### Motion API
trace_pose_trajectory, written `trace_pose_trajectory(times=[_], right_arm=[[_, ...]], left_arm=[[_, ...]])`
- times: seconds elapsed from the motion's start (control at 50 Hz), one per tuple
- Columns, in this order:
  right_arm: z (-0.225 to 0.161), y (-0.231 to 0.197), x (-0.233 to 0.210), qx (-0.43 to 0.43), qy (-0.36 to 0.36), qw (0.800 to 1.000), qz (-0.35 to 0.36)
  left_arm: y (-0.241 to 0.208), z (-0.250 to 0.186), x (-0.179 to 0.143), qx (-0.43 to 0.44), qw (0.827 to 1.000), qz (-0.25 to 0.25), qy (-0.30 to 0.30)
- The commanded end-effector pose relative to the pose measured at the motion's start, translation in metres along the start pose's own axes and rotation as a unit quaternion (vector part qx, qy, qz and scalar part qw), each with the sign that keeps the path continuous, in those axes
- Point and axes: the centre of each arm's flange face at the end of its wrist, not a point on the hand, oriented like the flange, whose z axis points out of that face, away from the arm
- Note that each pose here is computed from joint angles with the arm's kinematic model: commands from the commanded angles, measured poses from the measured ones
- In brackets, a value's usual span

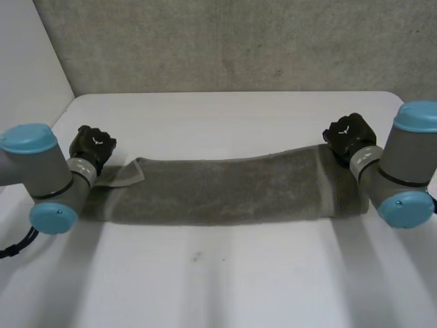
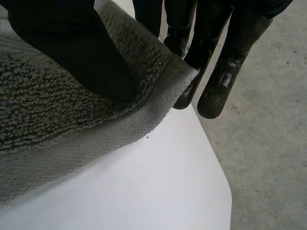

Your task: Fold the laundry

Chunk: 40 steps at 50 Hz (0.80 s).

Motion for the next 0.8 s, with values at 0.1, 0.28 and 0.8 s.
trace_pose_trajectory(times=[0.1, 0.28, 0.8], right_arm=[[0.015, 0.000, -0.002, -0.006, 0.027, 1.000, 0.000], [0.009, -0.023, 0.022, 0.021, 0.056, 0.998, 0.032], [-0.084, -0.013, -0.004, -0.036, -0.063, 0.992, 0.105]], left_arm=[[0.001, 0.010, 0.001, 0.015, 1.000, 0.003, -0.011], [-0.029, -0.002, -0.028, 0.041, 0.998, 0.001, -0.040], [-0.015, -0.035, 0.004, 0.022, 0.993, -0.105, 0.047]])
